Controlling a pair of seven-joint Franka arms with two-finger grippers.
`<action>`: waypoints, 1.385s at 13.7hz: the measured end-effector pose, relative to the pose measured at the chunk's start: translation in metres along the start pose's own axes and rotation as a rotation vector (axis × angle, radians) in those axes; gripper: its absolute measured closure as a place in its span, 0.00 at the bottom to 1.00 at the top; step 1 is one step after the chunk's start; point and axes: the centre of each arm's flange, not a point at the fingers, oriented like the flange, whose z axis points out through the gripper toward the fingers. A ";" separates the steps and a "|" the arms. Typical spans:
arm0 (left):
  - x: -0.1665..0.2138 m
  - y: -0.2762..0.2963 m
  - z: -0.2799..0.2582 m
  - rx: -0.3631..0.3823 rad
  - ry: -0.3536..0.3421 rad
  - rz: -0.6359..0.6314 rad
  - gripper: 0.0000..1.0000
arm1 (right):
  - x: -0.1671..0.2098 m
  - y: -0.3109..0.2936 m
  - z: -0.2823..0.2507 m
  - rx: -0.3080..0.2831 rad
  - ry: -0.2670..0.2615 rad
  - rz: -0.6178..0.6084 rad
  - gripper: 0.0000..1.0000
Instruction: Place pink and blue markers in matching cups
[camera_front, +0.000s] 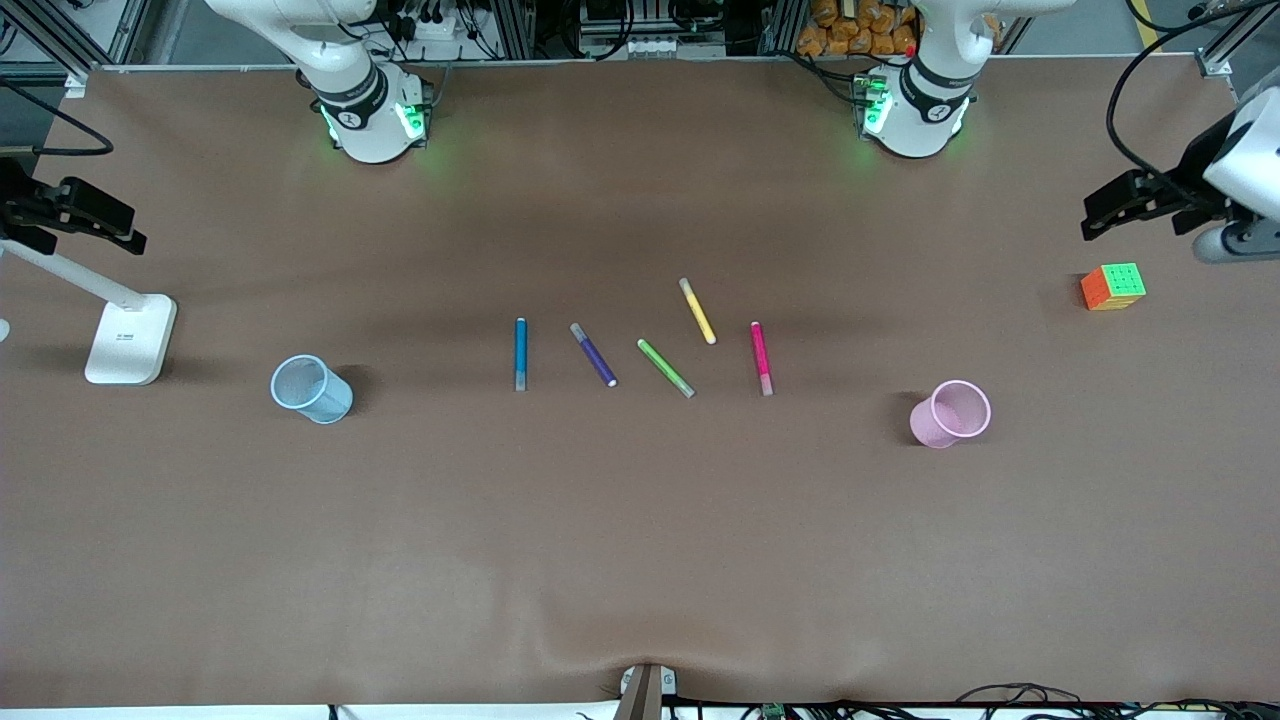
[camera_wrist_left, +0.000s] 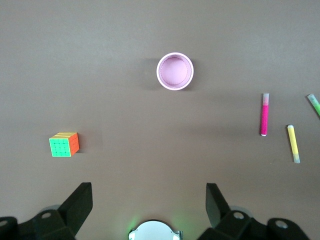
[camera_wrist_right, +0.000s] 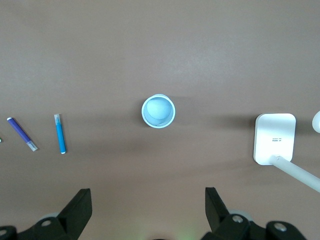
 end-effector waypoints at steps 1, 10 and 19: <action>0.002 0.002 0.003 0.001 -0.005 0.004 0.00 | 0.000 0.000 0.000 0.000 0.000 0.000 0.00; 0.008 0.002 0.003 0.001 -0.003 0.002 0.00 | 0.000 0.000 0.000 0.000 0.000 0.000 0.00; 0.035 0.028 0.053 0.015 -0.097 0.043 0.00 | 0.000 0.000 0.000 0.000 0.000 -0.001 0.00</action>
